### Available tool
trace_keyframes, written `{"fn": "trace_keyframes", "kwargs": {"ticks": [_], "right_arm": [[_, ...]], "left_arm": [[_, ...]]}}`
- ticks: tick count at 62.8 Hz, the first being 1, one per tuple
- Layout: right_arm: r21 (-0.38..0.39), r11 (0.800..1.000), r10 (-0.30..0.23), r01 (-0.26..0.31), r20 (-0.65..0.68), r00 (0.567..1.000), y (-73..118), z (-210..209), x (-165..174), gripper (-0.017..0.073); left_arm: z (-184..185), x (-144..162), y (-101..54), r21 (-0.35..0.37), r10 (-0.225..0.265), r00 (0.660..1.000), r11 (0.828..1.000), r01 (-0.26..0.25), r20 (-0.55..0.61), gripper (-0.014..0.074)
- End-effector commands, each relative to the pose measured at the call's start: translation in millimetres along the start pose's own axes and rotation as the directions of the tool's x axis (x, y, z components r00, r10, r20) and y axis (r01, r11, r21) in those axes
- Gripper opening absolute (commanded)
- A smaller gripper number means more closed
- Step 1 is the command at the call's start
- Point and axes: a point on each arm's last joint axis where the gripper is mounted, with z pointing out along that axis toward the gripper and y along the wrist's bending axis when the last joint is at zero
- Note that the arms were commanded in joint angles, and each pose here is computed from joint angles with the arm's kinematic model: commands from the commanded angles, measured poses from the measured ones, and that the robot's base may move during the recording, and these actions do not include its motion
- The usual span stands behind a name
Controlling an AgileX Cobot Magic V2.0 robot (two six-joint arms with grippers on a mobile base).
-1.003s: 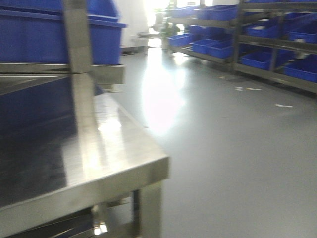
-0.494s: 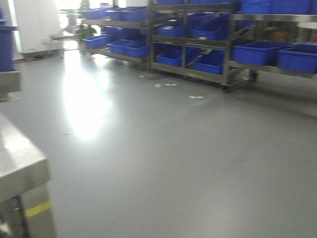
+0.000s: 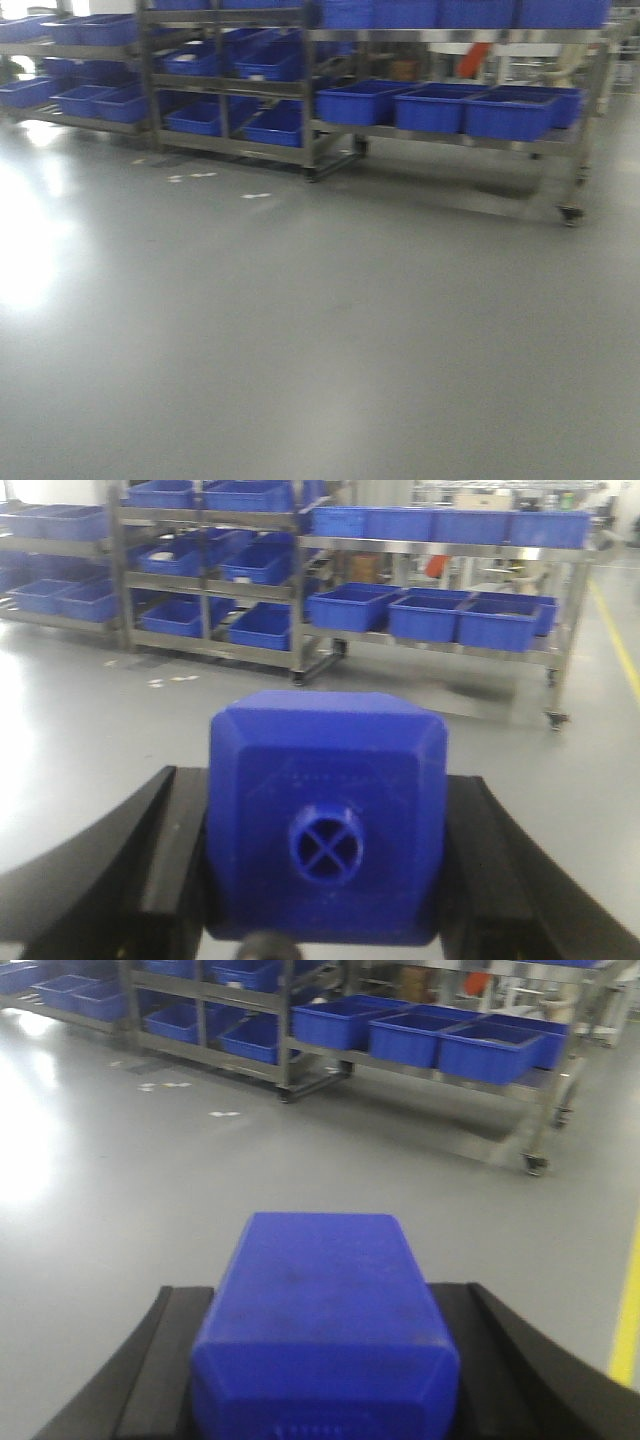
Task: Pick and sort blue part to right shelf
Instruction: 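Drive the base away from the table carrying both blocks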
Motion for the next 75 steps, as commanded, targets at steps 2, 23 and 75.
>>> {"fn": "trace_keyframes", "kwargs": {"ticks": [2,23,75], "right_arm": [[-0.003,1.0,-0.013,0.013,0.113,0.993,0.5,-1.7,-17.5,0.0379],[-0.003,1.0,-0.013,0.013,0.113,0.993,0.5,-1.7,-17.5,0.0379],[-0.003,1.0,-0.013,0.013,0.113,0.993,0.5,-1.7,-17.5,0.0379]], "left_arm": [[-1.6,-17.4,-0.9,0.009,0.003,0.994,1.0,-0.004,0.11,0.0407],[-1.6,-17.4,-0.9,0.009,0.003,0.994,1.0,-0.004,0.11,0.0407],[-1.6,-17.4,-0.9,0.009,0.003,0.994,1.0,-0.004,0.11,0.0407]]}}
